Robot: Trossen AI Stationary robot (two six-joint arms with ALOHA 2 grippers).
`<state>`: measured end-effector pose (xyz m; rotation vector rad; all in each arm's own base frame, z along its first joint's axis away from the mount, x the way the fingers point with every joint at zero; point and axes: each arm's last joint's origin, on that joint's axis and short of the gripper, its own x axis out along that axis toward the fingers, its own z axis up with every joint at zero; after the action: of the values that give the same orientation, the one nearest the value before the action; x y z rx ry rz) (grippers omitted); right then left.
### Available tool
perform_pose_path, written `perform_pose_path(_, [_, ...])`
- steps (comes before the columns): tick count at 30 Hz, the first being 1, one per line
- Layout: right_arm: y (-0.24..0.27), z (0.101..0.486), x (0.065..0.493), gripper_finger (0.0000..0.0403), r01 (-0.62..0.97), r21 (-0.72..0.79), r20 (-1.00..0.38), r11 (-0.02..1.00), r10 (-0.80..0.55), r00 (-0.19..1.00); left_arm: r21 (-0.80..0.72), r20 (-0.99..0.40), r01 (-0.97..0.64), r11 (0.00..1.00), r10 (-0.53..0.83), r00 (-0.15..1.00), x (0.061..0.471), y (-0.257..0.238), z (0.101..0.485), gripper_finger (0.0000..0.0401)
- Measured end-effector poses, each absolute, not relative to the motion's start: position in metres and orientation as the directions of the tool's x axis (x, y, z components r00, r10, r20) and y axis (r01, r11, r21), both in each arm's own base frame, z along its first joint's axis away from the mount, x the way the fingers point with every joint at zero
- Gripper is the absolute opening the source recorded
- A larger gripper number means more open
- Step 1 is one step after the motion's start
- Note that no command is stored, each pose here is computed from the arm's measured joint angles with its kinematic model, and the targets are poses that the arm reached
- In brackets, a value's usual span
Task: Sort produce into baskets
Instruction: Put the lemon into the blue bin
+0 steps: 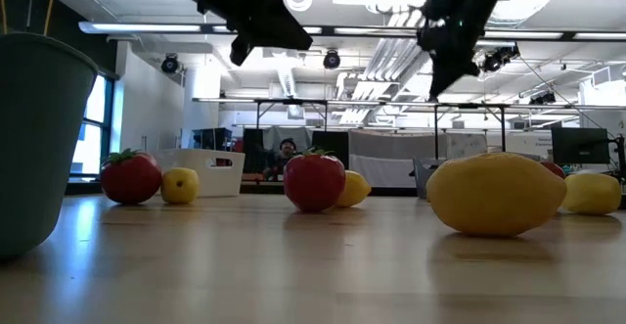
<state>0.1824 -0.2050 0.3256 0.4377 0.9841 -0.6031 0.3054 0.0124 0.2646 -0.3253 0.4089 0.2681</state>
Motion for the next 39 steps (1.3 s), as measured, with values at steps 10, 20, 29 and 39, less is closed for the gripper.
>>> perform_pose_path(10, [-0.141, 0.343, 0.224, 0.0002, 0.517, 0.105, -0.807, 0.850, -0.231, 0.544, -0.257, -0.427, -0.232, 0.938, 0.105, 0.898, 0.306, -0.015, 0.267, 0.0016])
perform_pose_path(20, [-0.085, 0.283, 0.251, 0.0000, 0.468, 0.237, -0.700, 0.851, -0.185, 0.690, -0.279, -0.481, -0.171, 0.945, 0.017, 0.876, 0.300, -0.046, 0.262, 0.0016])
perform_pose_path(29, [-0.030, 0.243, 0.212, 0.0000, 0.521, 0.298, -0.698, 0.800, -0.190, 0.690, -0.320, -0.520, -0.167, 0.932, -0.025, 0.854, 0.295, -0.062, 0.258, 0.0016])
perform_pose_path(39, [-0.005, 0.232, 0.175, 0.0000, 0.505, 0.331, -0.658, 0.797, -0.189, 0.729, -0.292, -0.554, -0.147, 0.945, -0.042, 0.831, 0.308, -0.074, 0.272, 0.0045])
